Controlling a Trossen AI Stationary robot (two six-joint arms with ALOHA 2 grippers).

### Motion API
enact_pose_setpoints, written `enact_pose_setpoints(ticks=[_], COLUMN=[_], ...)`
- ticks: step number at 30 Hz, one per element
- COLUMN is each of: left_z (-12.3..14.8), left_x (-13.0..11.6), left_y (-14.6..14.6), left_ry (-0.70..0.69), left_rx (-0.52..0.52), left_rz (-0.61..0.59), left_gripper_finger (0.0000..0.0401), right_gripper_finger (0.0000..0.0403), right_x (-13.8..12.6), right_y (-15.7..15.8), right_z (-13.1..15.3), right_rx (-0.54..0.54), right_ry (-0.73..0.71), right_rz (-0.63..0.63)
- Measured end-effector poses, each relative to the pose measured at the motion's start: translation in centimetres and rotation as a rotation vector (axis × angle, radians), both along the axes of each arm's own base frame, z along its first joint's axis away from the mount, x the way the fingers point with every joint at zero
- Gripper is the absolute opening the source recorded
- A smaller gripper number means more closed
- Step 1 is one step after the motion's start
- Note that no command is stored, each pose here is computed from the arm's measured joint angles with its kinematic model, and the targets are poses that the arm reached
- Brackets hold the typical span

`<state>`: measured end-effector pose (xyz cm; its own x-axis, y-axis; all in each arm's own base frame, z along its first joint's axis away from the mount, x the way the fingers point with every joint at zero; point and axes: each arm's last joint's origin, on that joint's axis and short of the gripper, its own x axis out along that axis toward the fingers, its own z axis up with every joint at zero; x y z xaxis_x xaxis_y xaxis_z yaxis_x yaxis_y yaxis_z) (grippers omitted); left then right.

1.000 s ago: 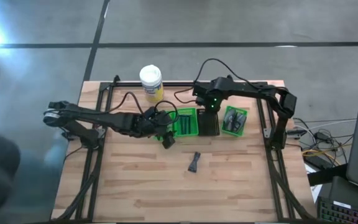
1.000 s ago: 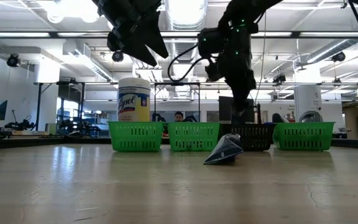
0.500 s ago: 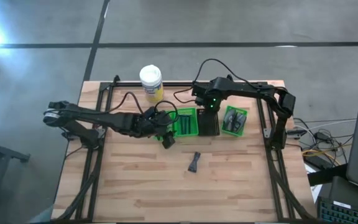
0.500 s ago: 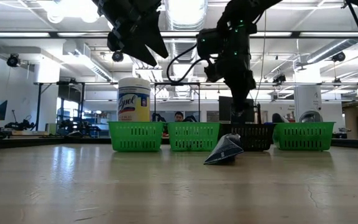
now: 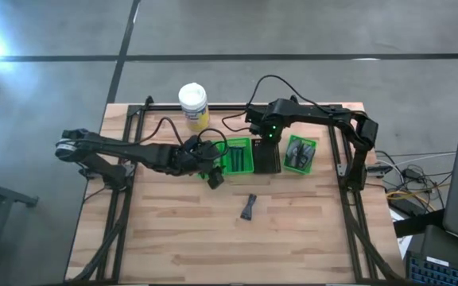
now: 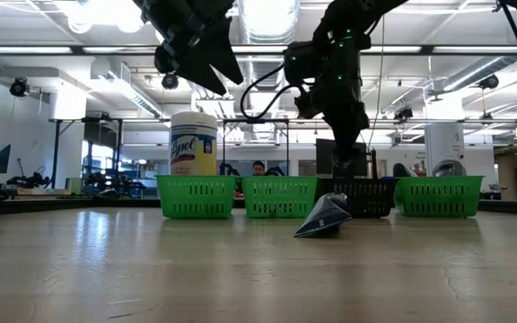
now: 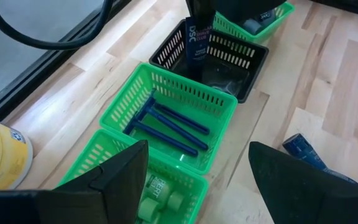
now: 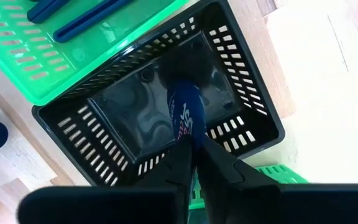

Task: Pick & Place Travel size toiletries
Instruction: Put the left shaving cream into the black bin, then put the shaving cream into the black bin

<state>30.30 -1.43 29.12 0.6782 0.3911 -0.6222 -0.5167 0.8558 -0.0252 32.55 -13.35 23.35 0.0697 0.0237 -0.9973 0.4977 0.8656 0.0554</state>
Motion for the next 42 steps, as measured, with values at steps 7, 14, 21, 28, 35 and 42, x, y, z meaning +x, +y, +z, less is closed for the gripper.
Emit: enact_pose_setpoints(ticks=[7,14,21,28,35,42], left_z=[0.0,0.0,0.0,-0.1,-0.1,-0.1], left_x=[0.0,0.0,0.0,0.0,-0.1,-0.1], left_y=[0.0,0.0,0.0,0.0,0.0,0.0], left_ry=[0.0,0.0,0.002,0.006,0.012,0.013], left_rx=[0.003,0.003,0.005,0.005,0.006,0.007], left_rz=[0.002,0.002,-0.001,-0.001,-0.001,-0.002], left_gripper_finger=[0.0282,0.0282,0.0282,0.0282,0.0282,0.0282], right_gripper_finger=[0.0058,0.0095,0.0131,0.0169,0.02,0.0216], right_x=[0.0,0.0,0.0,0.1,-0.2,-1.5], right_y=[0.0,0.0,0.0,-0.1,0.0,1.5], right_z=[0.0,0.0,0.0,0.7,2.9,5.9], right_rx=[0.0,0.003,0.004,-0.004,-0.04,-0.074], right_ry=[-0.002,-0.002,-0.003,-0.025,-0.087,-0.164], right_rz=[0.0,-0.02,-0.038,-0.045,-0.058,-0.073])
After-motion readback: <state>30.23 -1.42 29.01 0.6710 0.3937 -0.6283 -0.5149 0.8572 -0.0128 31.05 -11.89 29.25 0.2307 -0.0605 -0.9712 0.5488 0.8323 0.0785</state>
